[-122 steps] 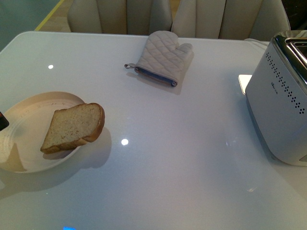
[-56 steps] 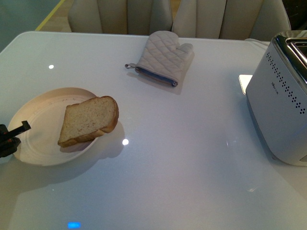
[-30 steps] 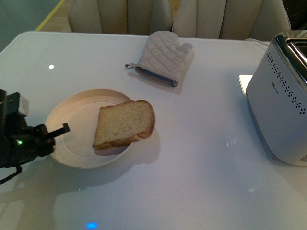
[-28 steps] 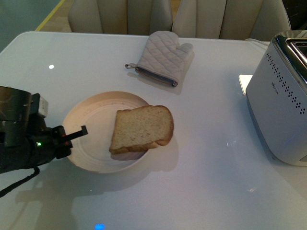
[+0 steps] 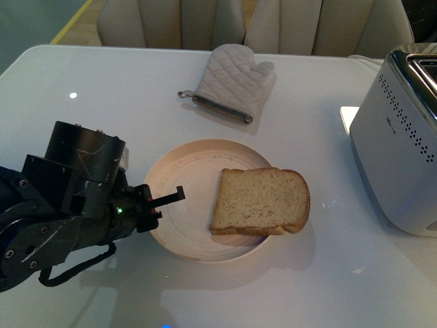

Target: Put bread into toaster

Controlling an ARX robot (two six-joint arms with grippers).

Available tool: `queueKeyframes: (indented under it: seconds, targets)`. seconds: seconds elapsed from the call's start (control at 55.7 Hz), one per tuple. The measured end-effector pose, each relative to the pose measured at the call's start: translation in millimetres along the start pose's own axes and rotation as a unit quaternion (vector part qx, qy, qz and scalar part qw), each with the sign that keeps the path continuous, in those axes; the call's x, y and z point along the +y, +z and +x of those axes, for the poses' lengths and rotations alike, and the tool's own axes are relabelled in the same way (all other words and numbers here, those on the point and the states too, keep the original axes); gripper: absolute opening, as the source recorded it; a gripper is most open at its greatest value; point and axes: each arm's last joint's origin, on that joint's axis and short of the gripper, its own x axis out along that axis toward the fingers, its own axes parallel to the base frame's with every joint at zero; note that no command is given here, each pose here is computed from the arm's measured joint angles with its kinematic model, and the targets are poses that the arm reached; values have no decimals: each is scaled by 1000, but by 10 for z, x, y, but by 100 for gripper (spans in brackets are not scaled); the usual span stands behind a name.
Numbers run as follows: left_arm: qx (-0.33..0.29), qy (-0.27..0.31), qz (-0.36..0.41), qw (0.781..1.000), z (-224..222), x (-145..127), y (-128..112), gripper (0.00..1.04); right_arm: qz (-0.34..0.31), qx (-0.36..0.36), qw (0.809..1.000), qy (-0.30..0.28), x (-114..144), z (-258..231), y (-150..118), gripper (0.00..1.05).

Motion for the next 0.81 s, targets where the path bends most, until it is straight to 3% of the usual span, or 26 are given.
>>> queueKeyframes:
  seconds: [0.216, 0.521, 0.808]
  targets:
    - [1, -6, 6, 1000, 24, -74, -23, 6, 0, 0, 1000, 0, 0, 0, 0, 96]
    - [-2, -13, 5, 1000, -16, -33, -34, 51, 0, 0, 1000, 0, 0, 0, 0, 96]
    - [-51, -19, -30, 998, -327, 138, 175, 93, 0, 0, 1000, 0, 0, 0, 0, 96]
